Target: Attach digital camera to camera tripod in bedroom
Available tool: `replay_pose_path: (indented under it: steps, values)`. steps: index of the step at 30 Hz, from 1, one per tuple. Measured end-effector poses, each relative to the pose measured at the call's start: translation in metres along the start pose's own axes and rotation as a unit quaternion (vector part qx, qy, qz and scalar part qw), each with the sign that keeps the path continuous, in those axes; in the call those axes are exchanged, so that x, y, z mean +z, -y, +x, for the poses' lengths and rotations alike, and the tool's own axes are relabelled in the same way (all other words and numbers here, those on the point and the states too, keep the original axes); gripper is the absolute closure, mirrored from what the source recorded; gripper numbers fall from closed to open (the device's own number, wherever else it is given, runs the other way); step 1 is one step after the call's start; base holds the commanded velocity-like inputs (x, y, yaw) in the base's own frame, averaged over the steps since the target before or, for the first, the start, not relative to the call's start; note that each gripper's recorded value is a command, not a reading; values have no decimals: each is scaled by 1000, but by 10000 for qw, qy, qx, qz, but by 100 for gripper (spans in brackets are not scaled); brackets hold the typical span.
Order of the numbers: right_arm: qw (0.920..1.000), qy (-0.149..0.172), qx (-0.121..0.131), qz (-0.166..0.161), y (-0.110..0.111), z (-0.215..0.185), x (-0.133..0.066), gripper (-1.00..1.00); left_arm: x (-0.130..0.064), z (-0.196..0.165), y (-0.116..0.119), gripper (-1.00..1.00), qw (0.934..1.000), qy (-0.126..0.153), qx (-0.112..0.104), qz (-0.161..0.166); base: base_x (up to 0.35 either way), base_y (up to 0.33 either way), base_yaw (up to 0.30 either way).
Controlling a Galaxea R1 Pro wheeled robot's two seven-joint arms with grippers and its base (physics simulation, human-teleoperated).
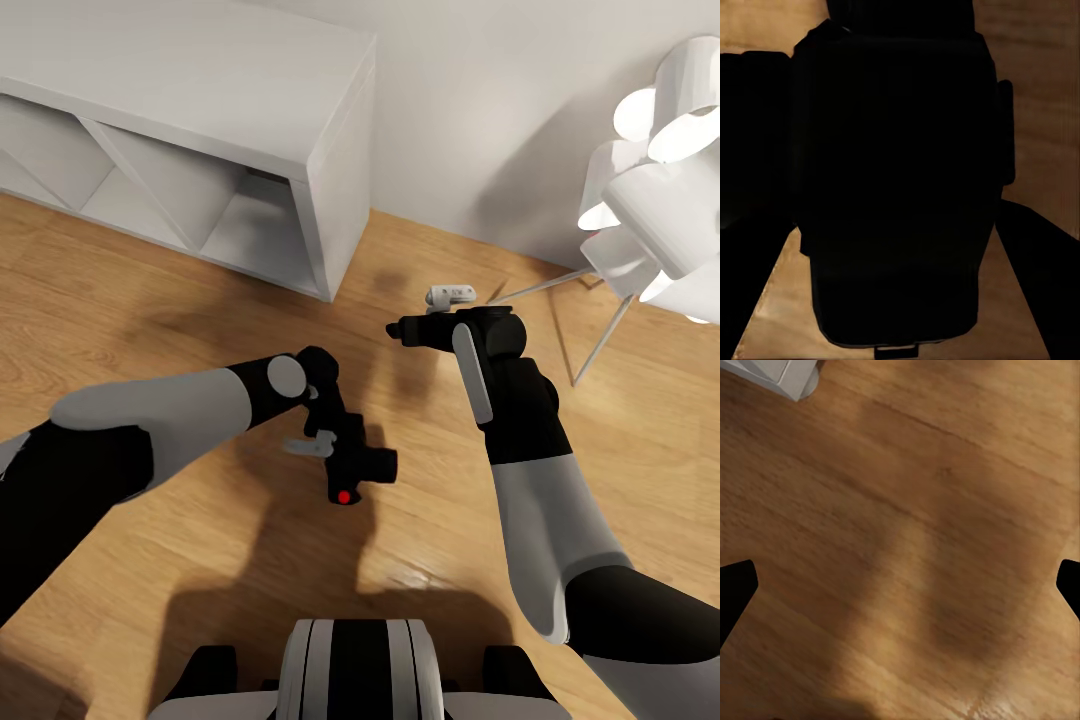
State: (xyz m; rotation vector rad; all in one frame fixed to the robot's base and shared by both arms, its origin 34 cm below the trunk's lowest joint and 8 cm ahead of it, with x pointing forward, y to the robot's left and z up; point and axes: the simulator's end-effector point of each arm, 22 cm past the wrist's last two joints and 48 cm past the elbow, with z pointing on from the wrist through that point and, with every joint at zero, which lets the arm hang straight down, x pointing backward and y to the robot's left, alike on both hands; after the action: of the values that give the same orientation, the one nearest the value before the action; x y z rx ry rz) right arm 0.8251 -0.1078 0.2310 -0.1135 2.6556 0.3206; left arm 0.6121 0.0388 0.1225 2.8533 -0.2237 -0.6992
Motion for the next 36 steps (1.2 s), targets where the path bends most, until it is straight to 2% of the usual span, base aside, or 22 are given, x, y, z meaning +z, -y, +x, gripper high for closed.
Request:
replay_pose_path:
  steps: [9,13,16,17,20,23,24,29,30,34,36]
  values:
    - [10000,0,0,-2,0,0,0,-100,-3,-3,-10,100,9999,38,32,-157,0,0,0]
    - [10000,0,0,-3,0,0,0,-100,-4,-3,-15,100,9996,64,-36,-280,0,0,0]
    - [10000,0,0,-1,0,0,0,-100,-6,-5,-20,100,9981,151,-270,-532,0,0,0]
    - [10000,0,0,-1,0,0,0,-100,-6,-5,-19,100,9981,153,-270,-530,0,0,0]
    - [10000,0,0,-2,0,0,0,-100,-9,-7,-19,100,9938,282,-646,-856,0,0,0]
    - [10000,0,0,-2,0,0,0,-100,-13,-9,-19,100,9868,415,-1017,-1188,0,0,0]
    - [10000,0,0,-2,0,0,0,-100,-13,-9,-19,100,9868,417,-1017,-1188,0,0,0]
    - [10000,1,0,-2,0,0,0,-100,-17,-5,-11,100,9772,481,-1477,-1449,0,0,0]
    - [10000,0,0,-2,0,0,0,-100,-17,-4,-11,100,9770,482,-1483,-1457,0,0,0]
    - [10000,1,0,-1,0,0,0,-100,-18,5,3,100,9710,414,-1825,-1490,0,0,0]
    - [10000,1,0,-1,0,0,0,-100,-18,8,6,100,9687,397,-1929,-1510,0,0,0]
